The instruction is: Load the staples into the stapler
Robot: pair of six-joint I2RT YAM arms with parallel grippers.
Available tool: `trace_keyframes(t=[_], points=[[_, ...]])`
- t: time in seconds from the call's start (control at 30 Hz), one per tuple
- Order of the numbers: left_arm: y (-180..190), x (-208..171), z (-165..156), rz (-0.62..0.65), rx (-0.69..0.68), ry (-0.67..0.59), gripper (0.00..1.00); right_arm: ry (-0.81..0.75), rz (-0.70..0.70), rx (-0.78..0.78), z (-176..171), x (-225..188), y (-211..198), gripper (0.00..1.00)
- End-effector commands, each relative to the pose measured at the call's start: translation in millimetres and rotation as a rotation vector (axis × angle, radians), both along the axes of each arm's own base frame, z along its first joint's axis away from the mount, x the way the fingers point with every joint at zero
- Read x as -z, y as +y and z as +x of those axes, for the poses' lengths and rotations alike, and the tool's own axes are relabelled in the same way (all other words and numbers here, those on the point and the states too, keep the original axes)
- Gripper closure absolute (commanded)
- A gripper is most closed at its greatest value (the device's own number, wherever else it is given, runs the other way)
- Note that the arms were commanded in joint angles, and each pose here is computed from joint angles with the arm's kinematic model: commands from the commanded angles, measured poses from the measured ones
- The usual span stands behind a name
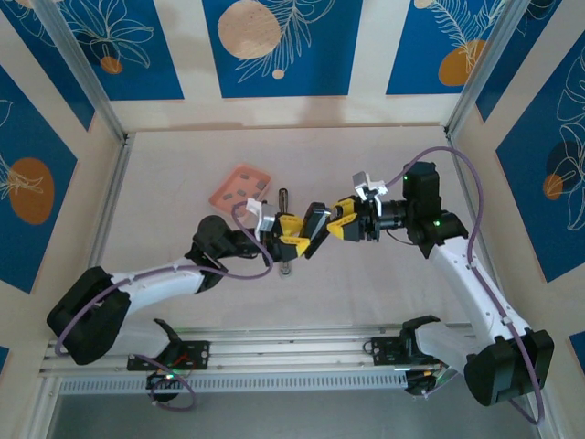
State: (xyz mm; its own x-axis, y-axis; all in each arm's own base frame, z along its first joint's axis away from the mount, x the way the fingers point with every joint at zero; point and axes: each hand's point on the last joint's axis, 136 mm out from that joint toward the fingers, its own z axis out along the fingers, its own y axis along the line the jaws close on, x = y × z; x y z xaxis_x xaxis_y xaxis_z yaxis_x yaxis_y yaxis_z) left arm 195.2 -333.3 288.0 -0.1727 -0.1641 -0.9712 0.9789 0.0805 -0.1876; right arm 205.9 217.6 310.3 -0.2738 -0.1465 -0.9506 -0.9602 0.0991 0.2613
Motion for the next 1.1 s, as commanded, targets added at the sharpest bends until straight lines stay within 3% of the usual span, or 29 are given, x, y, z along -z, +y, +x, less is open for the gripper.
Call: trace_keyframes(t=[0.0,0.27,0.6,0.9,1.07], points=[[11,10,6,0.079,-0.093,-0.043,0.39,-0.062,-0.077,0.094,6,11,-2,0.90],[27,35,-3,0.328,-0.120,-0.144,0.35,-0.188,-0.267,0.035,-11,46,22,0.93],[24,41,-7,0.365,-0.083,-0.148,0.33,-0.244,-0.375,-0.110,-32,63,49,0.93],[17,38,-20,0.356,0.022,-0.136,0.46,-0.258,-0.375,-0.134,-29,61,58,0.93],[16,39,-20,0.354,0.033,-0.131,0.65,-0.259,-0.366,-0.142,-29,58,60,0.92]])
